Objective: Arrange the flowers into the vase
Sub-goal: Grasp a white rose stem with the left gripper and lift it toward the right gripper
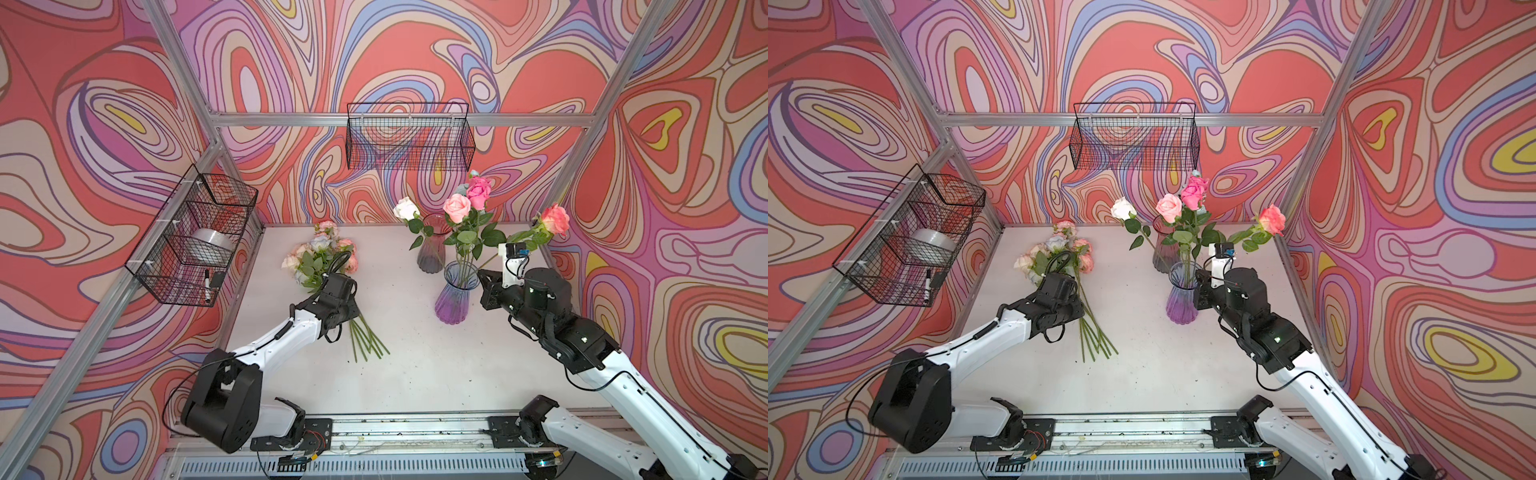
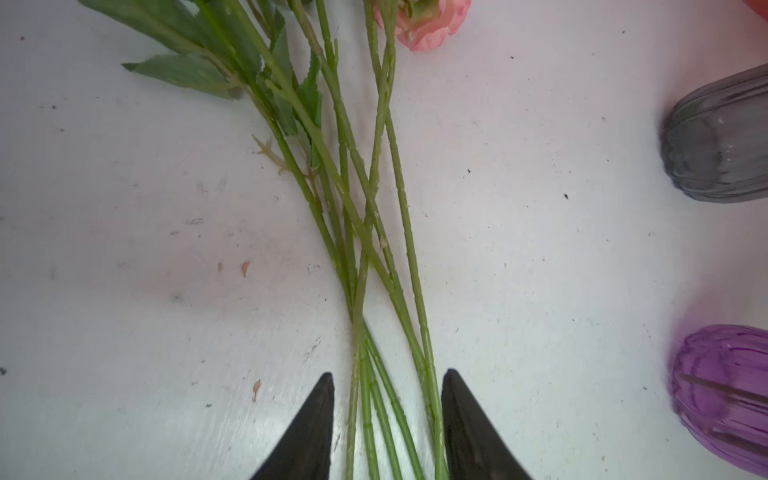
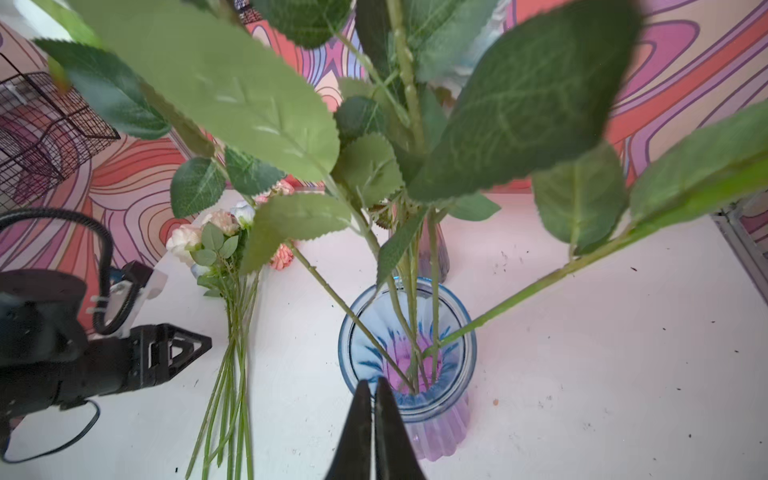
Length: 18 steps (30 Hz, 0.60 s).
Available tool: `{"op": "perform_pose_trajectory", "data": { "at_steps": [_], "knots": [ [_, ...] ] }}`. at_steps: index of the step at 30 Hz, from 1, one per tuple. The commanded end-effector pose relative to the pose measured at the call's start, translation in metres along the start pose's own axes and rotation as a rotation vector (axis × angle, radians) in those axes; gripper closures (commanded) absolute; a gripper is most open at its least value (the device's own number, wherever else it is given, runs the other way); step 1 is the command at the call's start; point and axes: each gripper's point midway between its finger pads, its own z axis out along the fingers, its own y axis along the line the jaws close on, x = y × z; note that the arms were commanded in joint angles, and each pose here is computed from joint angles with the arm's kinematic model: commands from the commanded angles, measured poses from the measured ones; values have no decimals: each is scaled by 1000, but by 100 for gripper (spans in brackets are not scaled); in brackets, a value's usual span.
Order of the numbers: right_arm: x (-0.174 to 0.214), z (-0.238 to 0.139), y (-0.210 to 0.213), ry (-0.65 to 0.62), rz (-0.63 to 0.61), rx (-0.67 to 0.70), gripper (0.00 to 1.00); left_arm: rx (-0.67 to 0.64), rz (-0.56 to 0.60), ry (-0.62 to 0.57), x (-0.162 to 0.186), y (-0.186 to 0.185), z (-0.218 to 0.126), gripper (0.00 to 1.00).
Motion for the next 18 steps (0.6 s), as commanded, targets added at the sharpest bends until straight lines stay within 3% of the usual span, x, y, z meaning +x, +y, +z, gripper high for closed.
{"op": "perform_pose_trajectory", "data": {
  "at_steps": [1,8,13,18],
  "knots": [
    [-5,0,7,-28,21,-43,100,-17,-33,-21,-16,-3,10,61],
    [4,4,6,-19,18,-46,100,-60,-104,-11,-24,13,33,74],
    [7,6,5,-14,16,-45,100,-62,-65,-23,-21,18,42,74],
    [9,11,7,-7,15,-50,100,29,-91,-85,-32,13,47,72]
  ]
}}
